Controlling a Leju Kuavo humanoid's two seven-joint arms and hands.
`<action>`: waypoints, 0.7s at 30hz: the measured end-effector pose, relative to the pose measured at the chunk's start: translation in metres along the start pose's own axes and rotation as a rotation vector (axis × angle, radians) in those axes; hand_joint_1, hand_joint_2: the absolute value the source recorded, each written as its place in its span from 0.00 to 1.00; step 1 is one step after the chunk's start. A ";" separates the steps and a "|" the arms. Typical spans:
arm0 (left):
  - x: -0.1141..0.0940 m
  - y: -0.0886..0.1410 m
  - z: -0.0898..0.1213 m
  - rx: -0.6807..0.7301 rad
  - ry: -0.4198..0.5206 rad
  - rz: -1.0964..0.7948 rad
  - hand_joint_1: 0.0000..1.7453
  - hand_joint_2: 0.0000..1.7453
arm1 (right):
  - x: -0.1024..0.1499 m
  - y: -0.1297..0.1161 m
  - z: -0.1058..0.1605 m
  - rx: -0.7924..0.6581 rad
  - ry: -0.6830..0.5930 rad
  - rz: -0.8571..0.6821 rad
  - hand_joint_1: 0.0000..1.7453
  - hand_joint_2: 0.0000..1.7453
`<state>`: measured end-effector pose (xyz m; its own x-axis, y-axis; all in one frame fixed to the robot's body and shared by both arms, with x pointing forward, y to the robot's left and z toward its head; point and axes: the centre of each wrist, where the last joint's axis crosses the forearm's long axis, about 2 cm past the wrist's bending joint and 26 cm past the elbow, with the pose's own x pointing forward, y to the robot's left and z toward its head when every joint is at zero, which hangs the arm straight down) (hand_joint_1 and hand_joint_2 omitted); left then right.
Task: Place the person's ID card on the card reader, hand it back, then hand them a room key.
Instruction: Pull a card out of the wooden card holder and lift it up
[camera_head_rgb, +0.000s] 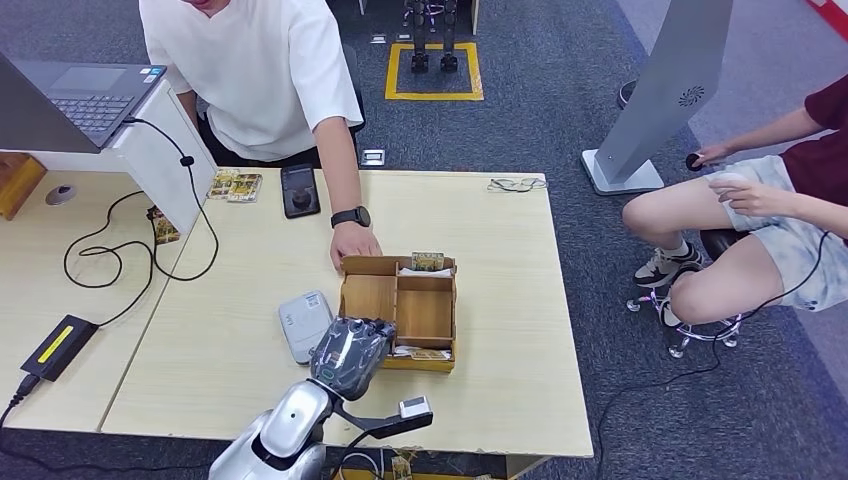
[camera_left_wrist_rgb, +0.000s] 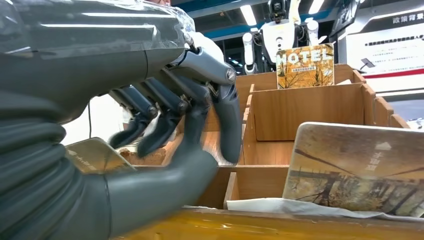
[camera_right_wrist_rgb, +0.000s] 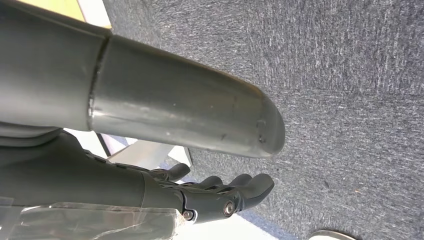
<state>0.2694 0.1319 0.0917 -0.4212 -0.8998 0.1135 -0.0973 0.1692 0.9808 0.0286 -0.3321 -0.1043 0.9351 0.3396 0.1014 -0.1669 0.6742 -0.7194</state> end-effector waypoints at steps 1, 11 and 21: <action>0.000 0.000 0.001 0.005 0.001 0.002 0.00 1.00 | 0.000 0.000 0.000 0.000 0.000 0.000 0.00 0.00; 0.002 0.003 0.000 0.066 -0.013 0.019 0.00 1.00 | 0.000 0.000 0.000 0.000 0.000 0.000 0.00 0.00; 0.001 0.005 0.002 0.162 -0.017 0.061 0.00 1.00 | -0.003 0.001 0.001 0.000 0.000 0.004 0.00 0.00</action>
<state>0.2662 0.1329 0.0967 -0.4457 -0.8792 0.1685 -0.2140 0.2874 0.9336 0.0257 -0.3321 -0.1045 0.9343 0.3425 0.0991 -0.1705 0.6732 -0.7195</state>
